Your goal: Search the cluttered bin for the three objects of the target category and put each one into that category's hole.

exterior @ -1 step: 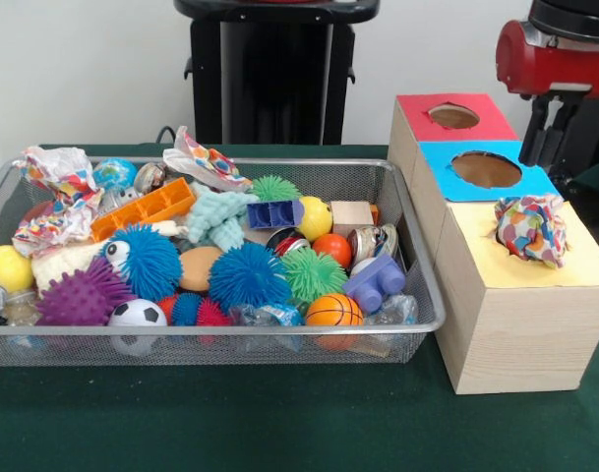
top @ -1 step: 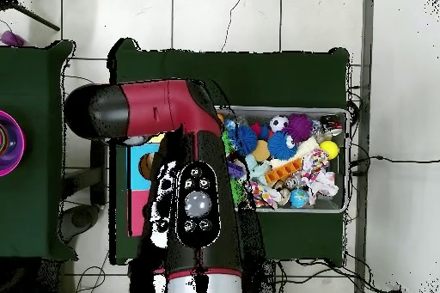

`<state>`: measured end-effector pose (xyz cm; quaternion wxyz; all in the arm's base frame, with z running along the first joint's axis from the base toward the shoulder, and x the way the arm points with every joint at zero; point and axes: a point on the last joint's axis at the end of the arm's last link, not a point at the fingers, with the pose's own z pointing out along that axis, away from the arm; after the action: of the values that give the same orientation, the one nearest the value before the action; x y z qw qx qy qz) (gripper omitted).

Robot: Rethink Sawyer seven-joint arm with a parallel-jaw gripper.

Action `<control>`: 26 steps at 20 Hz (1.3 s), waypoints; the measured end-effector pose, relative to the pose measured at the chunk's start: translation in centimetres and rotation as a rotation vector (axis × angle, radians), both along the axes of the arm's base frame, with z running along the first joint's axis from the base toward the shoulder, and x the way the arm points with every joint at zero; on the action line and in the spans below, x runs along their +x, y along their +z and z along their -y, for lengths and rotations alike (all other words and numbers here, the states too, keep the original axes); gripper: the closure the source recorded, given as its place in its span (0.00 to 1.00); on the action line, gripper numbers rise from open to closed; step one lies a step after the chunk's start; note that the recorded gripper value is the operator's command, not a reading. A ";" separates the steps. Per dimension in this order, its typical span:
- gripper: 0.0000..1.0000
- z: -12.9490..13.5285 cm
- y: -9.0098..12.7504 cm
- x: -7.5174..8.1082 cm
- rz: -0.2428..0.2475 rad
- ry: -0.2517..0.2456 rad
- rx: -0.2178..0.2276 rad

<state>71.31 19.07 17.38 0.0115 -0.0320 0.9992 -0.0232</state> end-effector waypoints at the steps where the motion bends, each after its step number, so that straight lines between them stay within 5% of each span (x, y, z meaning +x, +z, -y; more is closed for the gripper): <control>1: 1.00 0.0 0.0 0.1 0.006 0.001 0.000; 13: 1.00 -0.1 -0.4 1.1 0.082 0.005 0.008; 26: 1.00 -0.2 -4.3 0.6 0.131 0.012 0.018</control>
<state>71.92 19.30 13.05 0.0771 -0.0360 0.9962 -0.0161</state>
